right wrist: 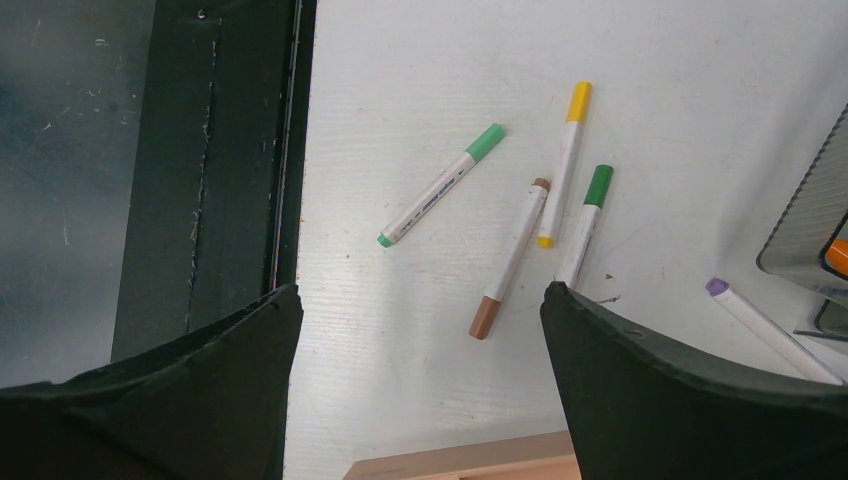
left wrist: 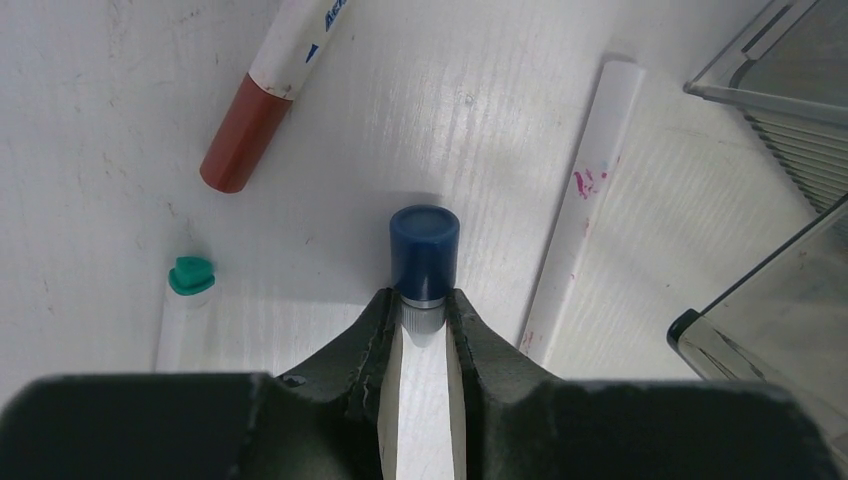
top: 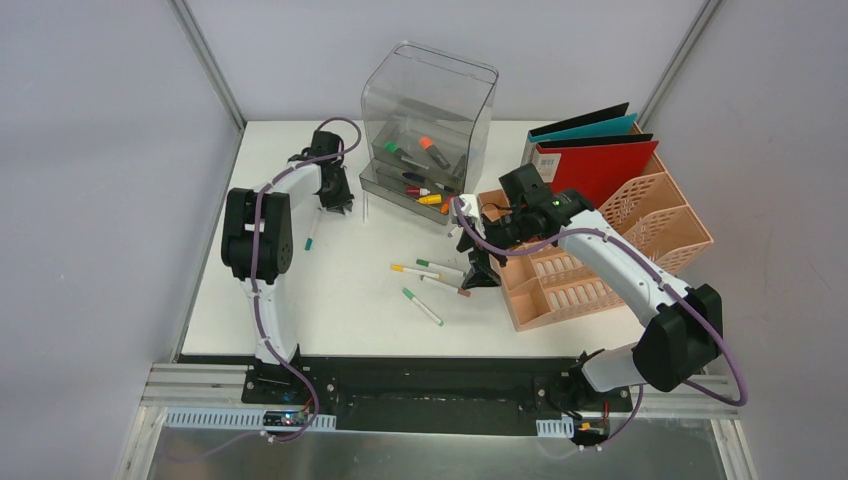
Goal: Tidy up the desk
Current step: Pick up the stationery from the center of the board.
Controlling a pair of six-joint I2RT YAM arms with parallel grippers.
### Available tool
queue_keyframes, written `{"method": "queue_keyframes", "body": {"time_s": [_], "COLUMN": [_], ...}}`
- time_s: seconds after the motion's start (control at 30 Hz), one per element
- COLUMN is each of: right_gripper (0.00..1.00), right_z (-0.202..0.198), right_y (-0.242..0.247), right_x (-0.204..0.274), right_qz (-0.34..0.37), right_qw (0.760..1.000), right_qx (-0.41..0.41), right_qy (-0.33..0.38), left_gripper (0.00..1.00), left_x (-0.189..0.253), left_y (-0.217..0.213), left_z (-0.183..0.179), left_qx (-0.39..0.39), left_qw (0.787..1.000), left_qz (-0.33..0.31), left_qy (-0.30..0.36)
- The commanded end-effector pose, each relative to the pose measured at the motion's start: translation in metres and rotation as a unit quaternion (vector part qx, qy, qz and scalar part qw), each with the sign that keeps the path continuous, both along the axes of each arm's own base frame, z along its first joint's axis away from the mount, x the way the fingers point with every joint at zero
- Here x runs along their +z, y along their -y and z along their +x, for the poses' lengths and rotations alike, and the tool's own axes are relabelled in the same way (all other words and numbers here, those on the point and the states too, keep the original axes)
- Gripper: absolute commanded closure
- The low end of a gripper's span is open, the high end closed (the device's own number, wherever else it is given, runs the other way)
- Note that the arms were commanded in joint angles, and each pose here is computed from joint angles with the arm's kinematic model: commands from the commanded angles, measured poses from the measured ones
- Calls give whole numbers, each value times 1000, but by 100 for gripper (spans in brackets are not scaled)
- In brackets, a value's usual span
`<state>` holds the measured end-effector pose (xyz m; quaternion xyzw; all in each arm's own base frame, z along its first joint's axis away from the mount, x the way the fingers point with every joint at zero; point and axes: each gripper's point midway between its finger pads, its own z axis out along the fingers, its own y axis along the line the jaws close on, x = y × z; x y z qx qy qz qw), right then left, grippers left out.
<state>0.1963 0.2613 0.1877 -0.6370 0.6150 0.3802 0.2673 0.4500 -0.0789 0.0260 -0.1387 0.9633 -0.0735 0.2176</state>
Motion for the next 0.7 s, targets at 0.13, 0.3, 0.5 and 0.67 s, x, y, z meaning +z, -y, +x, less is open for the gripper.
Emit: {"method": "queue_keyframes", "body": {"time_s": [0.13,0.3,0.5,0.67], "right_gripper": [7,7,7,7], "right_z": [6,6,6,6], "right_y": [-4,-4,-4,-4], "right_x": [13,12,11,12], "right_qz": [18,18,17,17], "right_qw": [999,999,1000,1000], "right_qx": [8,9,8,9], "right_qy": [25,25,24,24], "left_gripper": [96,100,100,100], "left_x": [11,27,52,81], "left_y": [-10,1,20,42], "left_z": [-16,-32,-57,-80], "left_qx": [24,20,-4,-33], "left_qw": [999,997,985,957], "left_qz": [6,-35,-103,-186], "left_qy": [26,67,135,219]}}
